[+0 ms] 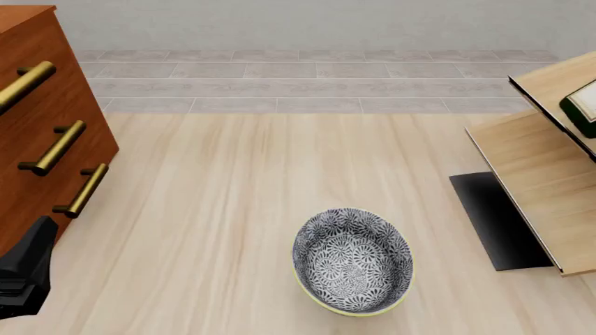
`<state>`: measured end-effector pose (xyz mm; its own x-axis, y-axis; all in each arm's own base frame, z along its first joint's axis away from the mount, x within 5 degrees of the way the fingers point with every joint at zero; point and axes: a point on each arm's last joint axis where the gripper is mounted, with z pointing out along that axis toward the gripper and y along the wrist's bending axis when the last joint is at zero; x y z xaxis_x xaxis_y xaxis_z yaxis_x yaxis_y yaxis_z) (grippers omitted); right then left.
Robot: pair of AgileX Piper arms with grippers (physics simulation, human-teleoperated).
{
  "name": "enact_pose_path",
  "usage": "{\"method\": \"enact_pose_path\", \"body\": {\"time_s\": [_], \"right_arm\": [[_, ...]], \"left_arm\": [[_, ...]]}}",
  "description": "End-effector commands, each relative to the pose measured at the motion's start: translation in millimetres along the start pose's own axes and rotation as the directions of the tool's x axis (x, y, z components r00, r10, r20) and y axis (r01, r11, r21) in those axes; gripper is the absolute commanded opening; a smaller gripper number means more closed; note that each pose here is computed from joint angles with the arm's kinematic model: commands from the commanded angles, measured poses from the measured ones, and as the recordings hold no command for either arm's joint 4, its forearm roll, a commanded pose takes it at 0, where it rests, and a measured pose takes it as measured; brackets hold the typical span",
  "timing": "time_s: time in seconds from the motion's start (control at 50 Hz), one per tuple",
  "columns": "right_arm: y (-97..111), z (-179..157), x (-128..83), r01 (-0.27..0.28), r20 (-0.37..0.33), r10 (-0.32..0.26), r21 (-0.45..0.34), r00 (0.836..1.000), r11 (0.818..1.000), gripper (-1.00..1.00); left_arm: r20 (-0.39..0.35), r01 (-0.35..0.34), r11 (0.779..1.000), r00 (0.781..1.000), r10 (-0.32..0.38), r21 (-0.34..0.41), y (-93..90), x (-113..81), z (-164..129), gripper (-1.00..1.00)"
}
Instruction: Put the wine bottle on the wine rack.
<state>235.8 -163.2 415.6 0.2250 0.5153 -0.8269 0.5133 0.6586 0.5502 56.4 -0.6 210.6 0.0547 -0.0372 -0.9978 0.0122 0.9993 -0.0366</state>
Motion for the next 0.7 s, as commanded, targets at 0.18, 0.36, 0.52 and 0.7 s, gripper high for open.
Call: {"method": "enact_pose_path", "body": {"time_s": [0.18,0.36,0.52,0.7], "right_arm": [[-33,21,49,0.213,-0.151,-0.2,0.08,0.968,0.974,-1.0],[-37,23,50,0.21,-0.151,-0.195,0.09,0.969,0.973,-1.0],[-42,25,55,0.21,-0.157,-0.193,0.098,0.969,0.973,-1.0],[-44,26,61,0.204,-0.163,-0.187,0.096,0.969,0.974,-1.0]], "left_arm": [[-0.001,-0.003,1.0,1.0,0.003,-0.001,0.0,0.1,0,1.0],[-0.001,-0.002,1.0,1.0,0.002,-0.003,0.2,0.0,0,1.0],[-0.005,-0.004,1.0,1.0,0.004,-0.005,0.3,0.5,0,1.0],[-0.007,-0.004,1.0,1.0,0.004,-0.002,0.1,0.7,0,1.0]]}}
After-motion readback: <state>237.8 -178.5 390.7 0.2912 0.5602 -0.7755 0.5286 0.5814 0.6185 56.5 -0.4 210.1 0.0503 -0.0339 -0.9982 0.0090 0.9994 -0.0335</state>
